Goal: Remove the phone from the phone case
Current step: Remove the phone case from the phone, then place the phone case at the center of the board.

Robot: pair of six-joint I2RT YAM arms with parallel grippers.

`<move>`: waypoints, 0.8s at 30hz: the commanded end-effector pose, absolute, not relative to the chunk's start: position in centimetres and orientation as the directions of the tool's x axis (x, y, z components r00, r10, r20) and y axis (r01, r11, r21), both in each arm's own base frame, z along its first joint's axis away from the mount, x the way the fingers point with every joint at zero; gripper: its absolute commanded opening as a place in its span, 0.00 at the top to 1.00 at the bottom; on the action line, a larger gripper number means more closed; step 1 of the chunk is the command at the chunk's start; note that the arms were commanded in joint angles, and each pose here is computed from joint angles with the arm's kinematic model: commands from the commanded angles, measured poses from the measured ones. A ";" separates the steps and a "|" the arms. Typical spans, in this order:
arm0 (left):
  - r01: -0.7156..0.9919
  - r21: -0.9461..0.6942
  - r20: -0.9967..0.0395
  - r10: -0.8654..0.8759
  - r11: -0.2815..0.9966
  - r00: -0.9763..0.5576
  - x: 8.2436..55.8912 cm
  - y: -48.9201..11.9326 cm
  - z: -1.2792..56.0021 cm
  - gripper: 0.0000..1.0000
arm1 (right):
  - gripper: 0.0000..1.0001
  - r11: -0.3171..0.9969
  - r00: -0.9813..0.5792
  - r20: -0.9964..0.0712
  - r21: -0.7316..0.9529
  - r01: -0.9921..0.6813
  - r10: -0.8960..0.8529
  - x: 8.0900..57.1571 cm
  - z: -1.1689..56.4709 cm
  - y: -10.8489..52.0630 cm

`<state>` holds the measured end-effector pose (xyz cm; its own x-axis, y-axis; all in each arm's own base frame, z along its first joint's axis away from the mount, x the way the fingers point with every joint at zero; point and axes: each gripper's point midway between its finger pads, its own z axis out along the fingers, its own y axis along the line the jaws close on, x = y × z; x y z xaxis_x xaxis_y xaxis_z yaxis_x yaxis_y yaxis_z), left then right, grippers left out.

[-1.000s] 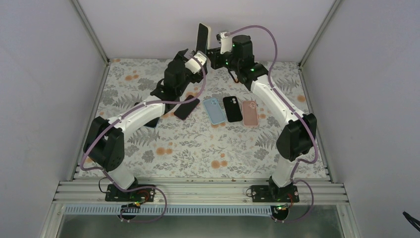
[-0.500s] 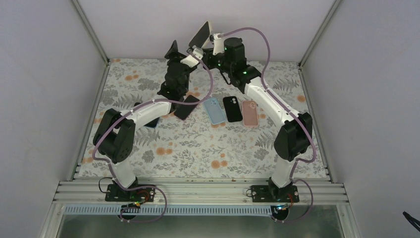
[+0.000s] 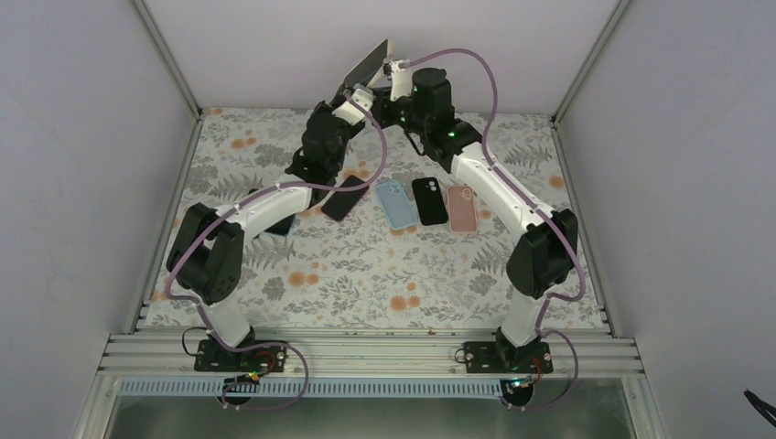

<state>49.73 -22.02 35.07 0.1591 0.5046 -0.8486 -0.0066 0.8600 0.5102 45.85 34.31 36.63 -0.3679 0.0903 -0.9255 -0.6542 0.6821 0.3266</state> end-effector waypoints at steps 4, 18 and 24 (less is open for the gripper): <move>0.110 0.505 -0.853 0.475 0.856 0.216 46.6 -20.4 38.8 0.95 | 0.97 0.816 -0.301 -0.923 -0.025 -0.577 -0.241 47.7 32.3 27.7; 0.340 0.672 -0.725 0.679 0.658 0.118 40.7 -19.2 32.4 0.98 | 0.97 0.903 -0.482 -0.790 -0.198 -0.382 -0.378 48.1 25.2 13.0; 0.369 0.775 -0.555 0.832 0.513 0.008 38.7 -17.7 24.8 0.98 | 0.97 0.879 -0.647 -0.706 0.070 -0.471 -0.290 43.2 23.4 8.3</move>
